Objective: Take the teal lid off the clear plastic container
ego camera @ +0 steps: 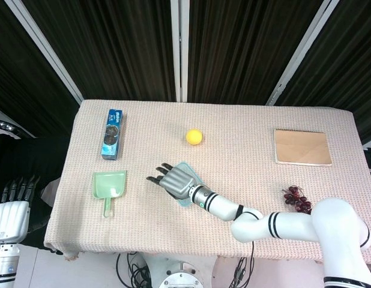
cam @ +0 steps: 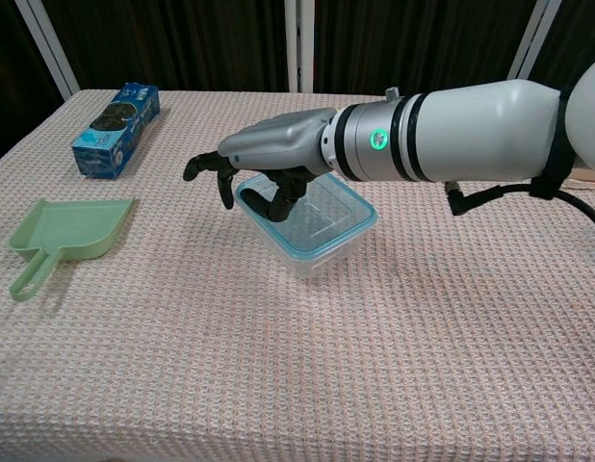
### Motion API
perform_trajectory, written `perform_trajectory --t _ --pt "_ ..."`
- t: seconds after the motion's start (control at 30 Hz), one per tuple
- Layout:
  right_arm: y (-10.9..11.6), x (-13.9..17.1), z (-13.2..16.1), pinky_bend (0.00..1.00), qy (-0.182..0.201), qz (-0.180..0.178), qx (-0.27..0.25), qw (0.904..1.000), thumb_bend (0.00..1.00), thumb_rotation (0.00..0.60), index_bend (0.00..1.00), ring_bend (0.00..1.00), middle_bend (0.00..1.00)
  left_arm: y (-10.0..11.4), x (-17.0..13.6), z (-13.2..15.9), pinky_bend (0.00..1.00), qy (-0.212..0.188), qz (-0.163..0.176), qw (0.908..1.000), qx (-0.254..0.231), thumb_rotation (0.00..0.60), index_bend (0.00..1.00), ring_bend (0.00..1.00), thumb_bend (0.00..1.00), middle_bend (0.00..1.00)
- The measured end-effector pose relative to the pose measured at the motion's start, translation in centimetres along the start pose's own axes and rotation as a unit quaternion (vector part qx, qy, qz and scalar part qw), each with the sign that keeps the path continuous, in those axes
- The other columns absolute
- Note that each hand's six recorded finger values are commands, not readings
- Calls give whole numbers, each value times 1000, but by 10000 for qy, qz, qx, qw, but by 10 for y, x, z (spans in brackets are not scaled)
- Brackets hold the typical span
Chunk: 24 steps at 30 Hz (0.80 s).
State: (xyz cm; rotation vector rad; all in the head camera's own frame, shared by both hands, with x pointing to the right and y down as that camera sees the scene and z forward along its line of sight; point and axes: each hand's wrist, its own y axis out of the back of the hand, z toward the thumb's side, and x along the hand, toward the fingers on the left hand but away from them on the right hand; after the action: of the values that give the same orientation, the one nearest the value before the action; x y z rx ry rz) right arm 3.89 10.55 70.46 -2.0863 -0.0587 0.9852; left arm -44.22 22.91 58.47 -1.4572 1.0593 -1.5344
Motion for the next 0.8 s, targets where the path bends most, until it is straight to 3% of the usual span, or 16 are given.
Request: perform_trajectory --t 0.3,0.67,0.73,0.77,0.8 --pt "-1 40 -44 0 -618 28 -84 9980 719 600 0 0 291 -4 3 2 0 -53 -33 10000 -22 600 76 0 0 50" --pt "-28 107 -97 0 -1483 363 -392 9875 718 600 0 0 295 -6 11 7 0 -175 -53 9998 -11 600 76 0 0 51" --pt "-30 119 -103 0 -1591 352 -457 9856 638 600 0 0 296 -6 12 7 0 -170 -63 9998 -7 600 76 0 0 51" --pt "-30 126 -106 0 -1644 312 -486 9847 540 600 0 0 283 -6 12 7 0 -173 -67 9998 -6 600 76 0 0 51" --pt "-30 129 -107 0 -1667 265 -504 9844 375 600 0 0 243 -6 13 8 0 -176 -69 9998 -5 600 76 0 0 51"
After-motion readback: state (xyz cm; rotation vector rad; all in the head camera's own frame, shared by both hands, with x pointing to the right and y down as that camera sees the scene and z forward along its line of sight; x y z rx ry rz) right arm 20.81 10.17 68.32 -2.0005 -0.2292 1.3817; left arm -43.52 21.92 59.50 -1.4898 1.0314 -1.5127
